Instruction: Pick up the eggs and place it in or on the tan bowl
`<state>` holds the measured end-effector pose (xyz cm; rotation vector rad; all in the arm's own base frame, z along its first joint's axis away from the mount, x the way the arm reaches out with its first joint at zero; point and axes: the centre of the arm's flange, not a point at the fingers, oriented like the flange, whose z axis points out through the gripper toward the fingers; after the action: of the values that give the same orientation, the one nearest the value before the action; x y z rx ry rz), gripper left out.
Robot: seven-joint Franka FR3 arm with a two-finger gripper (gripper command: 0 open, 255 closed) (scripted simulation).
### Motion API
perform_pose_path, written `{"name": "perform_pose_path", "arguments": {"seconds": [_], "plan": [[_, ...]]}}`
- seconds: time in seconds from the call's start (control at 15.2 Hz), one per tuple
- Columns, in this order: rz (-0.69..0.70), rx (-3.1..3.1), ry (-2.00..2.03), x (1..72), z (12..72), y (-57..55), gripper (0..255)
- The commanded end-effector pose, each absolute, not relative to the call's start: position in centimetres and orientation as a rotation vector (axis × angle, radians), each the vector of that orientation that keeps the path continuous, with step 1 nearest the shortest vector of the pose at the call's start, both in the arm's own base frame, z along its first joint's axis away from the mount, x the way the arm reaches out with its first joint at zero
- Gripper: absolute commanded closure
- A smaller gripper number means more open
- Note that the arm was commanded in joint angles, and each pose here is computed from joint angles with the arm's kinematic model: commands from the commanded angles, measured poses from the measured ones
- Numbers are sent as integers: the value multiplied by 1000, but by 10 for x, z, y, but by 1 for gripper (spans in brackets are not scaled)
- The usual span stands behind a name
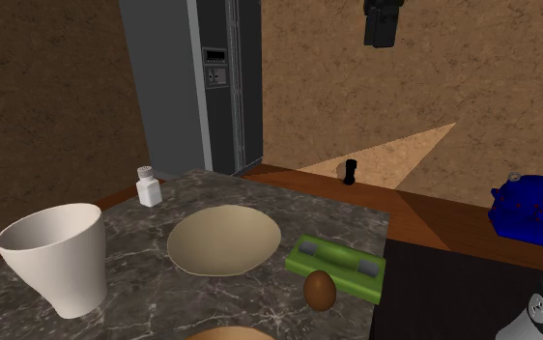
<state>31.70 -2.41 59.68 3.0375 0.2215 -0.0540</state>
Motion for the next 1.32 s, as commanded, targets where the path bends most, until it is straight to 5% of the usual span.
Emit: {"name": "perform_pose_path", "arguments": {"seconds": [0.0, 1.25], "plan": [[-54, 3037, 221, 317, 597, -24, 0], [264, 3201, 569, 307, 361, 27, 0]]}}
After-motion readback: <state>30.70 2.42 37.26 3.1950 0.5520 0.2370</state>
